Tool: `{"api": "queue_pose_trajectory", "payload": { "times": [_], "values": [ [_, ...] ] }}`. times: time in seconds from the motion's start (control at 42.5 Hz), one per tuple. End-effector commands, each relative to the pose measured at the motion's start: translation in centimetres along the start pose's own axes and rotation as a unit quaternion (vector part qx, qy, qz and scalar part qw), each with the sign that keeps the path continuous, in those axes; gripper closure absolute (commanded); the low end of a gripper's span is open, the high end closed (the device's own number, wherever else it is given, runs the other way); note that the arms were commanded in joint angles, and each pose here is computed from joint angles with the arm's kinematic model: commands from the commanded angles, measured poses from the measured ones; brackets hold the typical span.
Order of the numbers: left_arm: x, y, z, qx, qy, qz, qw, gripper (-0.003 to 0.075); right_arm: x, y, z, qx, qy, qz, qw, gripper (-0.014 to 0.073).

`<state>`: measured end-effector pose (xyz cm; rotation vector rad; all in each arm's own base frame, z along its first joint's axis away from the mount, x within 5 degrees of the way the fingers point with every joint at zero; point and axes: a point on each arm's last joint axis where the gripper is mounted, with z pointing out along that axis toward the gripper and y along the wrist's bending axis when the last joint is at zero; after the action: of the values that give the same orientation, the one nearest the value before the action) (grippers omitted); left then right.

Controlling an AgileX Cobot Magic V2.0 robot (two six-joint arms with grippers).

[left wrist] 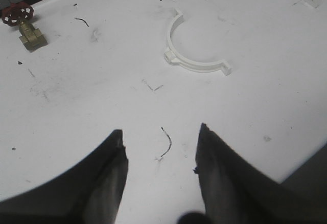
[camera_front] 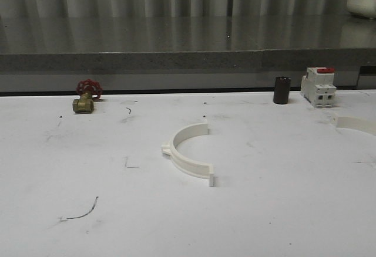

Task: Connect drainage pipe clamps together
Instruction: 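Move the right gripper down onto the other white clamp half's tab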

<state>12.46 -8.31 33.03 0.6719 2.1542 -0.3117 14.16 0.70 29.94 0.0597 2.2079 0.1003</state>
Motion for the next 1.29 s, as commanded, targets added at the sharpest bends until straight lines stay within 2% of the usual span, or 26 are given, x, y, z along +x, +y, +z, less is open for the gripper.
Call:
{"api": "queue_pose_trajectory", "payload": {
  "times": [0.0, 0.353, 0.518, 0.706, 1.059, 1.271],
  "values": [
    [-0.8, 0.0, -1.0, 0.001, -0.054, -0.004, 0.999, 0.0405, -1.5, 0.1, -0.5, -0.003, -0.048, -0.004, 0.999, 0.0126],
    [-0.8, 0.0, -1.1, 0.001, -0.055, -0.004, 0.998, 0.0405, -2.0, 0.1, -0.5, -0.003, -0.054, -0.003, 0.999, 0.0126],
    [-0.8, 0.0, -1.2, 0.001, -0.056, -0.004, 0.998, 0.0405, -3.6, 0.2, 0.8, 0.009, 0.032, -0.011, 0.999, 0.0126],
    [-0.8, 0.0, -1.2, 0.001, -0.056, -0.004, 0.998, 0.0405, -5.9, 0.0, 3.2, 0.031, 0.136, -0.025, 0.990, 0.0126],
    [-0.8, 0.0, -1.2, 0.001, -0.056, -0.004, 0.998, 0.0405, -8.7, -2.8, 10.2, 0.060, 0.214, 0.034, 0.974, 0.0126],
    [-0.8, 0.0, -1.2, 0.001, -0.056, -0.004, 0.998, 0.0405, -9.2, -3.4, 15.0, 0.057, 0.240, 0.009, 0.969, 0.0126]
  ]
}}
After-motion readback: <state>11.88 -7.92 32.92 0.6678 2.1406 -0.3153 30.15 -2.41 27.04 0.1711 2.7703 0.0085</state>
